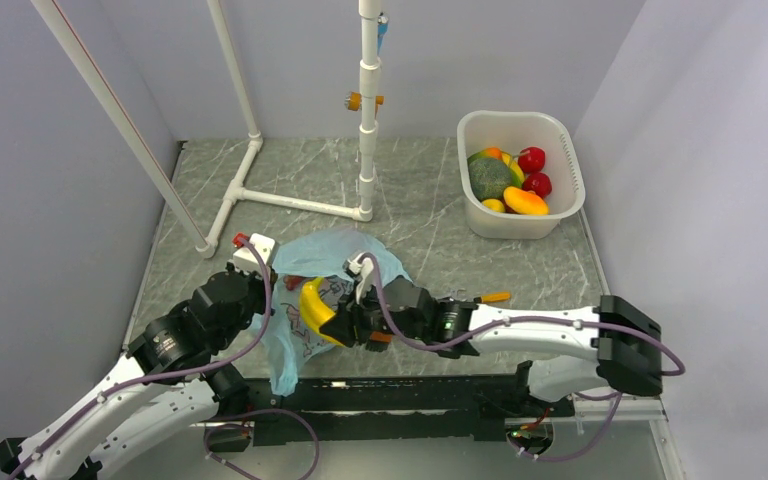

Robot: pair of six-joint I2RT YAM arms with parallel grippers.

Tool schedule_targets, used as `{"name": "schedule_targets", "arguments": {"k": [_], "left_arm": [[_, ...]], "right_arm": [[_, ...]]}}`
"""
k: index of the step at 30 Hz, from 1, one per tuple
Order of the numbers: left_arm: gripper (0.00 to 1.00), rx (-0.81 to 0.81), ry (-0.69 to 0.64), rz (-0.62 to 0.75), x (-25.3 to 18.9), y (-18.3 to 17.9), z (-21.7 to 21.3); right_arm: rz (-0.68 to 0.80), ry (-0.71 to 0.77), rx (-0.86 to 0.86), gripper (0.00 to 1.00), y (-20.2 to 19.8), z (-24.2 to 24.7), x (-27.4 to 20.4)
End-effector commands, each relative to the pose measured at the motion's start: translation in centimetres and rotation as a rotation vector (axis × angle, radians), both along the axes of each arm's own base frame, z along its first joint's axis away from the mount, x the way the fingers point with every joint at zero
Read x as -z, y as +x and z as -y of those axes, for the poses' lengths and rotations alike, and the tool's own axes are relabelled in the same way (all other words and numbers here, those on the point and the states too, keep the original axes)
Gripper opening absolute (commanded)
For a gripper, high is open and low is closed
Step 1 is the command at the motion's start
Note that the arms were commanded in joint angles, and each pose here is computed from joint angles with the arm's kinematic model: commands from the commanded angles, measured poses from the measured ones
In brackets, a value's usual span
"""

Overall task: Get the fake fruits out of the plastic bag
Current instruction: Take out the fake fruit from the plastic bag, then place the fake fruit in the bin.

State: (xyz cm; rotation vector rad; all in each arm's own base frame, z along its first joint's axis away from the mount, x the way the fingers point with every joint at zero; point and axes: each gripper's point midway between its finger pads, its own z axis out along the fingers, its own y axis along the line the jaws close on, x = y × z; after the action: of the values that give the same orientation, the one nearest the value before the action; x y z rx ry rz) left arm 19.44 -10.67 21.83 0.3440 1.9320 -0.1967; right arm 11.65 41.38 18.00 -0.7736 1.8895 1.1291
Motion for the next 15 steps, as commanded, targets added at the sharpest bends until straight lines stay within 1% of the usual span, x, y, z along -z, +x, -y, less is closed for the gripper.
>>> {"name": "schedule_targets", "arguments": {"k": [1, 7, 15], "left_arm": [[0.0, -0.017, -0.031, 0.028, -1.4, 0.2, 0.0], [0.0, -0.022, -0.016, 0.014, -1.1, 0.3, 0.0], [0.0, -0.026, -0.016, 0.009, -1.1, 0.3, -0.1]], "right_arm": [[-0.024, 0.135, -0.065, 0.0, -2.0, 1.4, -4.7], [0.019, 0.249, -0.081, 0.0, -3.0, 4.0, -10.5], [0.059, 0.468, -0.048, 0.0, -3.8, 8.3, -19.5]]}}
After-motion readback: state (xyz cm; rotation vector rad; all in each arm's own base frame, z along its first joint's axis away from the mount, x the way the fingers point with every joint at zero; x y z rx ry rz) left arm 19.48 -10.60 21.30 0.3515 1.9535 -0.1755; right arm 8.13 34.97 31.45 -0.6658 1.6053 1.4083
